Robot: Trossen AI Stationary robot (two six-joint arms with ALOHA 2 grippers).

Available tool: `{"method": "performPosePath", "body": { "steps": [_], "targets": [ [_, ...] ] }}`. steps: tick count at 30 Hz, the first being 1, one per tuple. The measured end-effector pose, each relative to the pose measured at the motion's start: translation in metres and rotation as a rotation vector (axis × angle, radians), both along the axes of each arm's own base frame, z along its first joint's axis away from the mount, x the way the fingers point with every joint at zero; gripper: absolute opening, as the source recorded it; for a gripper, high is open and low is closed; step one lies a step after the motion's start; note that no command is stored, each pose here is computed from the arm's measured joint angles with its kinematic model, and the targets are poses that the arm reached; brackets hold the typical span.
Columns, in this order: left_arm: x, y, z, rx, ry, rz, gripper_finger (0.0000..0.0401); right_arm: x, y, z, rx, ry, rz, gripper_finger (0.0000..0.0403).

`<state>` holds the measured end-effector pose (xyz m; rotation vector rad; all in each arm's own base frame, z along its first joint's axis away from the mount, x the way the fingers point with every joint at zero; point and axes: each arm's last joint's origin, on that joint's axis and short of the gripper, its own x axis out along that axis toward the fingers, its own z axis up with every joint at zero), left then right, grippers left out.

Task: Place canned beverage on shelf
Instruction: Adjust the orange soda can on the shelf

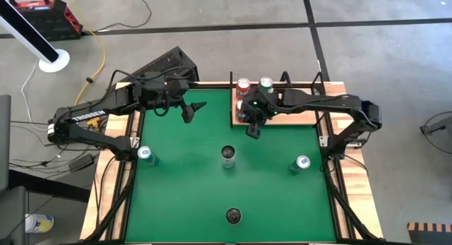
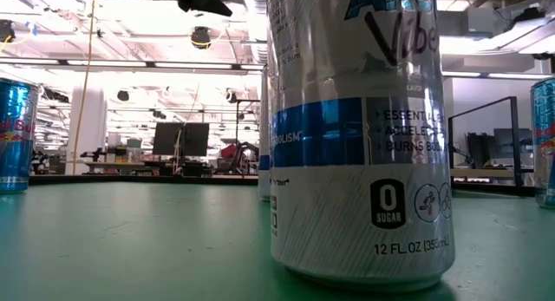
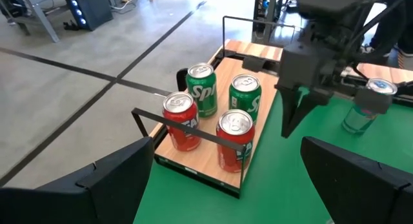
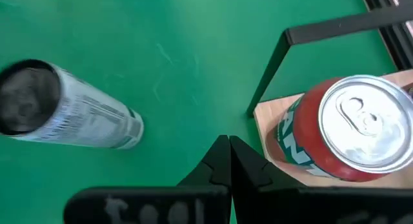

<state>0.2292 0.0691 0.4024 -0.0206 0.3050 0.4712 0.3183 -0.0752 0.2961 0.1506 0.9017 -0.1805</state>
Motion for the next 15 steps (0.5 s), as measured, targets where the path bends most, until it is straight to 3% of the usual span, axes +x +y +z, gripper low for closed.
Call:
{"method": "performPosePath", "body": {
  "steps": [15],
  "targets": [
    [-0.001, 0.000, -0.002, -0.013, 0.014, 0.003, 0.0377, 0.003, -0.028, -0.010, -0.022, 0.005, -0.050, 0.0018]
  ]
}}
